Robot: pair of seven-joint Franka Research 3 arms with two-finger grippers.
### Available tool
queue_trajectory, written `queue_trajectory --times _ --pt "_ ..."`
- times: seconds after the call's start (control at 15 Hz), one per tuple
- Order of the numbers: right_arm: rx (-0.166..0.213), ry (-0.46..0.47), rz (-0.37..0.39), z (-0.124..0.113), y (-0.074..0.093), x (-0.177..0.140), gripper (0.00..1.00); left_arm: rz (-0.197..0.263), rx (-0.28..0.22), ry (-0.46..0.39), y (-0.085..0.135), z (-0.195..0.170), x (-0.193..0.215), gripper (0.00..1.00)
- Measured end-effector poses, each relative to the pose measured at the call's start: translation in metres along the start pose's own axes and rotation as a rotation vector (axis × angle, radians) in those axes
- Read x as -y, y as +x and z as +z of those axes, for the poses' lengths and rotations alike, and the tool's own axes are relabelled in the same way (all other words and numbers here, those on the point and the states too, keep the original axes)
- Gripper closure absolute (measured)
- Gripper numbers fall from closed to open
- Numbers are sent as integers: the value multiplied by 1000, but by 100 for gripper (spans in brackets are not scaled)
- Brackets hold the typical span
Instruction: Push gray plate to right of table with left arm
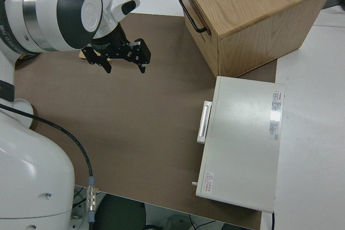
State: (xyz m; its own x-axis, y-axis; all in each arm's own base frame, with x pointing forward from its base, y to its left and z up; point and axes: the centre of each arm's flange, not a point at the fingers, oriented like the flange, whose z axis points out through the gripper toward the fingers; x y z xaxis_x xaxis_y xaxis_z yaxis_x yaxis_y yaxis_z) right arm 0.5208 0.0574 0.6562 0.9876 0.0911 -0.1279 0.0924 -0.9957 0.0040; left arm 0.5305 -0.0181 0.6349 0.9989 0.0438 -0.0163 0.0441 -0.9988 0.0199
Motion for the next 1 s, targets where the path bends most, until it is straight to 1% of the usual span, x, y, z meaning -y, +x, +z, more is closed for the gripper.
queue_trajectory --times 0.8,1.0 --pt "0 0 0 0 0 0 1 4 2 0 -1 0 -2 0" --pt "0 0 0 0 0 0 1 7 21 2 -9 6 -4 0"
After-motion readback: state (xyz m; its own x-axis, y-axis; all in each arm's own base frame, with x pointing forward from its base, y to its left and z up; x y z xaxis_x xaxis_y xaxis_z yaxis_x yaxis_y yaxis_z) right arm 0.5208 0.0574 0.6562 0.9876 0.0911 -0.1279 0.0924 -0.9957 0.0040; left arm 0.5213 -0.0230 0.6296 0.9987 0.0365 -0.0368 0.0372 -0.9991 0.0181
